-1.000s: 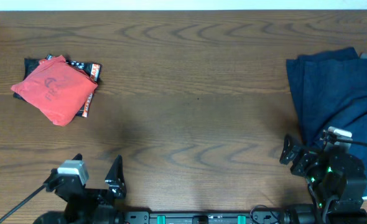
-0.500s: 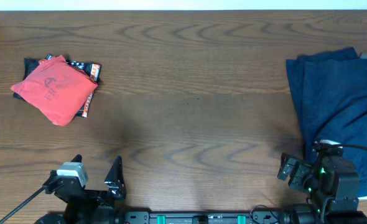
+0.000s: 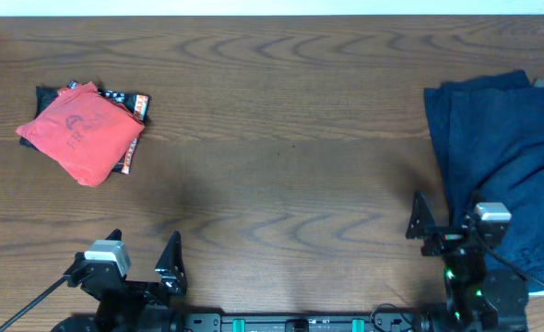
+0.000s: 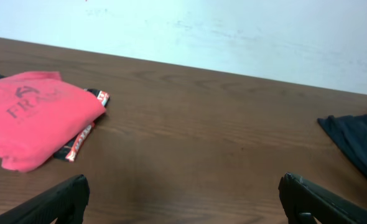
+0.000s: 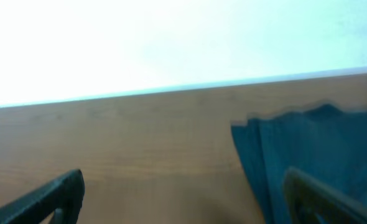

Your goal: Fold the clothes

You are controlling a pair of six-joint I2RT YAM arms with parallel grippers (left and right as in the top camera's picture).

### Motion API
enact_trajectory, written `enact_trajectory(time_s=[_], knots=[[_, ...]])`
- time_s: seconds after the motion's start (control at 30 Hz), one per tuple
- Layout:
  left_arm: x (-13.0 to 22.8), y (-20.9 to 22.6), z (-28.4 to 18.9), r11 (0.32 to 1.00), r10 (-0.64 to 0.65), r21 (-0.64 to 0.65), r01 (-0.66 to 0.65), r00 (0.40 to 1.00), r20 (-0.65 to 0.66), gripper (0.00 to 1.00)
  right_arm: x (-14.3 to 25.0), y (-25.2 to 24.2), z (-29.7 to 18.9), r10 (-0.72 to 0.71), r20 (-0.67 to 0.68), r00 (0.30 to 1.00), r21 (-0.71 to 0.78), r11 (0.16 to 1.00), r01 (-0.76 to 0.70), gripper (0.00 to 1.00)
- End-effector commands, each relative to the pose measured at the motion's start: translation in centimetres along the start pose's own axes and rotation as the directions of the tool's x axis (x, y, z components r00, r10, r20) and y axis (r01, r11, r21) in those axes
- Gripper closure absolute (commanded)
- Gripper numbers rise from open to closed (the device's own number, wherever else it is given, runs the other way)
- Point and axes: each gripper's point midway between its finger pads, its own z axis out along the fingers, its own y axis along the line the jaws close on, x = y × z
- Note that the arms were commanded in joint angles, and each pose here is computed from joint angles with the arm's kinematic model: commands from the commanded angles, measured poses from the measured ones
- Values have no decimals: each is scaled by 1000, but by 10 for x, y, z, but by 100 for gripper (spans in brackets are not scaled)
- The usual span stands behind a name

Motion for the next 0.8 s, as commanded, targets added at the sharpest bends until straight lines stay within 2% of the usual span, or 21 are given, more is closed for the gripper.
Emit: enact_trajectory(time_s=[0.0,0.13,0.2,0.33,0.77], knots=[[-1,3,0,1000,-1,-17,1,1000,8,2,20,4,13,-56,23,998,-39,998,57,1],[-1,3,0,1000,-1,-16,1,1000,8,2,44,3,26,-59,53,997,-61,996,63,1],[-1,3,0,1000,-1,-16,1,1000,8,2,58,3,28,-69,13,998,-65,995,70,1],[-1,3,0,1000,-1,-16,1,1000,8,2,58,3,28,-122,15,992,-68,990,123,1],[-1,3,0,1000,-1,-16,1,1000,8,2,58,3,28,-122,15,992,-64,990,123,1]])
